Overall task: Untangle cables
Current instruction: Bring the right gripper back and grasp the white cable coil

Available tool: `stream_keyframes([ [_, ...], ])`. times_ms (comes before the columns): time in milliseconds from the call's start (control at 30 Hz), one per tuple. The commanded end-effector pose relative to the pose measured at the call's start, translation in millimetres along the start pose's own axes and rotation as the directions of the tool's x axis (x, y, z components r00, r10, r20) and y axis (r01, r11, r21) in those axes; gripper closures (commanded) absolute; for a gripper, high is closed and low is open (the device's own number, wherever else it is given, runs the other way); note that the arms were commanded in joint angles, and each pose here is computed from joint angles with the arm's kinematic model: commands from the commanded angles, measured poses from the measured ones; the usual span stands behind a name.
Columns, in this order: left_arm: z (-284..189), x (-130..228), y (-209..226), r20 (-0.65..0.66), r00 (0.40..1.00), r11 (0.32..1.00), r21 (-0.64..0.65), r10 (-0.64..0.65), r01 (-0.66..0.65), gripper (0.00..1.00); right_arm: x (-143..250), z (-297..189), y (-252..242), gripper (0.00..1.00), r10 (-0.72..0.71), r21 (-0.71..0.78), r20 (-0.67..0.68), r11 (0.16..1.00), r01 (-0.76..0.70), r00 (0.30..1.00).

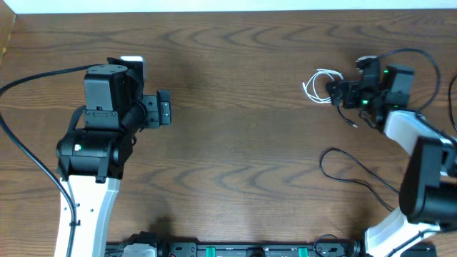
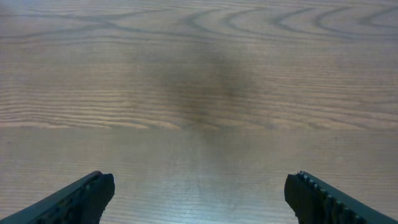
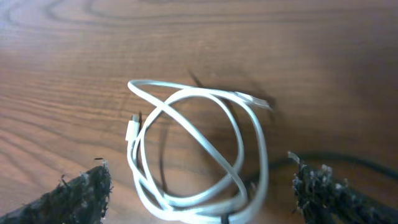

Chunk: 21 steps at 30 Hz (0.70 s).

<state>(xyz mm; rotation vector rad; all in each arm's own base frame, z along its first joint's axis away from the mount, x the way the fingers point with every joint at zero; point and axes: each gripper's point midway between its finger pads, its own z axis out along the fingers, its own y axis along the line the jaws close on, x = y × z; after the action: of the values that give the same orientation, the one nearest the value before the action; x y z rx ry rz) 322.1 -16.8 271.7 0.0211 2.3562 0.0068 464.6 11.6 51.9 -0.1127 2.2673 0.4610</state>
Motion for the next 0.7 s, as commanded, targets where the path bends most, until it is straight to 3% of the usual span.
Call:
stream_keyframes([
  [0, -2.1, -3.3, -0.1, 0.009, 1.000, 1.000, 0.002, 0.005, -0.005, 0.08, 6.4, 19.7, 5.5, 0.10, -0.072, -0.028, 0.005, 0.997, 0.072, 0.997],
  [333, -2.1, -3.3, -0.1, 0.009, 1.000, 1.000, 0.002, 0.005, -0.005, 0.08, 21.5, 44.5, -4.6, 0.16, -0.102, -0.029, 0.020, 0.994, 0.102, 0.995],
  [533, -2.1, -3.3, -0.1, 0.009, 1.000, 1.000, 0.002, 0.005, -0.005, 0.08, -0.4, 42.2, -7.4, 0.22, -0.170, -0.007, 0.106, 0.985, 0.172, 0.980],
  [667, -2.1, -3.3, -0.1, 0.009, 1.000, 1.000, 0.002, 0.005, -0.005, 0.08, -9.8, 38.0, -16.6, 0.21, -0.177, 0.020, 0.141, 0.984, 0.176, 0.974],
])
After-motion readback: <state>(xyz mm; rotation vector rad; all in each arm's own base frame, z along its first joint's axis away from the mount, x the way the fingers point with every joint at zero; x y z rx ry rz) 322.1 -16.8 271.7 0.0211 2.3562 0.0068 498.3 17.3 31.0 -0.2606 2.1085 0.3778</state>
